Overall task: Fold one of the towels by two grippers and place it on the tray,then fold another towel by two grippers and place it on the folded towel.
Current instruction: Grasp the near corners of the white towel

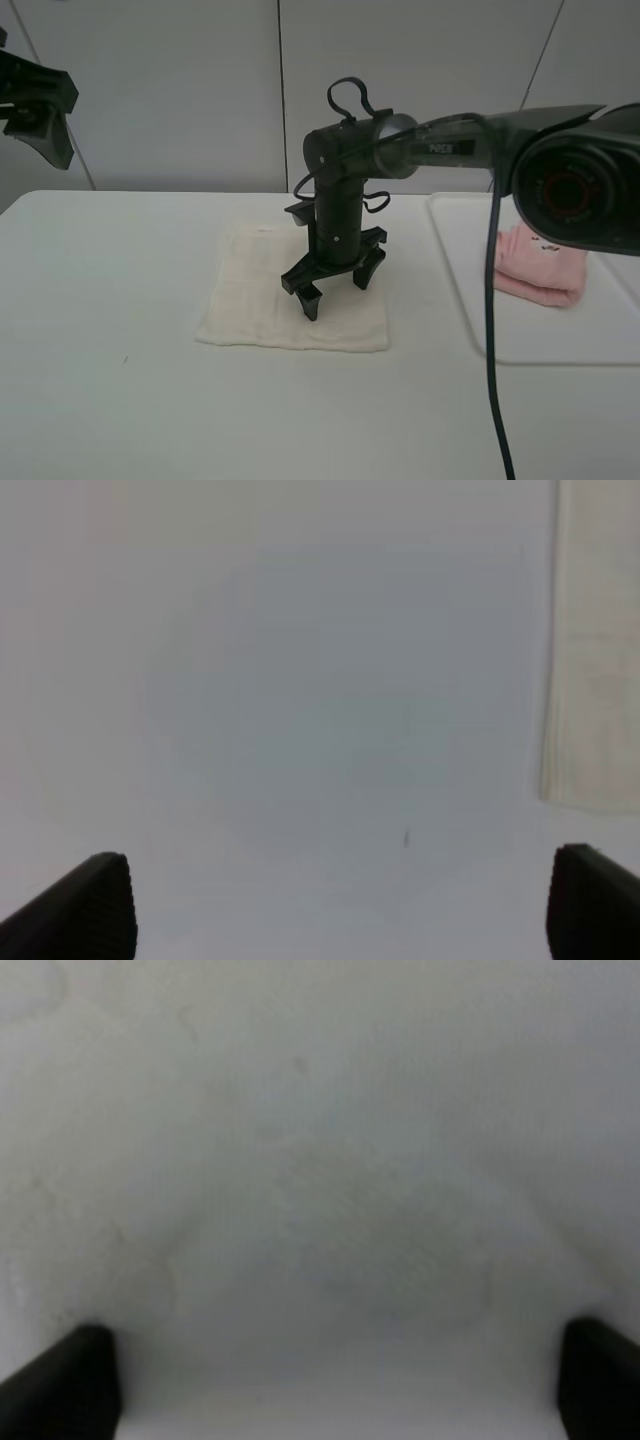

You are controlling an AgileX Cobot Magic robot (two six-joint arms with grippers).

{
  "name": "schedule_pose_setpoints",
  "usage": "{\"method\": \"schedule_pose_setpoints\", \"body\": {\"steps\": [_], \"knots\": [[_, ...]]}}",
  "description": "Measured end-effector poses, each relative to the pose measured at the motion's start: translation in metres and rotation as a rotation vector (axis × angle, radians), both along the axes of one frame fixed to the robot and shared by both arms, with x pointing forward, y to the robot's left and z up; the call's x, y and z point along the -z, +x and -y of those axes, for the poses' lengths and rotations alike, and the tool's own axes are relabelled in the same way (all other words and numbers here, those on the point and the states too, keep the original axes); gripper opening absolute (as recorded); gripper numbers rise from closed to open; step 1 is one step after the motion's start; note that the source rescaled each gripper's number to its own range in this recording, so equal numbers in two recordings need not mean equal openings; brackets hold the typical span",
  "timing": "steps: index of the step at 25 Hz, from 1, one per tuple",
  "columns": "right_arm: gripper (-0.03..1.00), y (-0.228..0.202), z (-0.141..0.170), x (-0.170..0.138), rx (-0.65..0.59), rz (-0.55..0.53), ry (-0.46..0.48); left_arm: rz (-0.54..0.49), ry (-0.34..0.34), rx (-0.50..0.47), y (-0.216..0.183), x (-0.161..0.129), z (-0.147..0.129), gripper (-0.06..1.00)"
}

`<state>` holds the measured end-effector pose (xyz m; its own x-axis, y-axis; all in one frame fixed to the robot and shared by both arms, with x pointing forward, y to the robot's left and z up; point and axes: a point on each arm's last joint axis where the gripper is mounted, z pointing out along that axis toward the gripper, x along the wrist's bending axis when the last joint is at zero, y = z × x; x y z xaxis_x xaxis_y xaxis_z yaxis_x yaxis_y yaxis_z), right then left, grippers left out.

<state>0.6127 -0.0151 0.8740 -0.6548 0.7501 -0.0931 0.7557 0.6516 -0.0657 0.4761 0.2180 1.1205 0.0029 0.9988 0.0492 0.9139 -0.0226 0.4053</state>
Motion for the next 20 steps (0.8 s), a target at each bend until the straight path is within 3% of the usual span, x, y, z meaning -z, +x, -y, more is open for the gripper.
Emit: {"method": "schedule_pose_setpoints", "body": {"steps": [8,15,20], "knots": [[0.92,0.0,0.007,-0.014,0.01,0.011,-0.009,-0.022,-0.053,-0.007,-0.002,0.001,0.004,1.0],[0.92,0.003,0.016,-0.07,-0.019,0.152,-0.012,-0.041,-0.099,-0.01,-0.003,0.002,0.008,1.0],[0.92,0.0,0.021,-0.108,-0.044,0.228,0.016,-0.054,-0.084,0.013,0.002,0.007,0.01,1.0]]}}
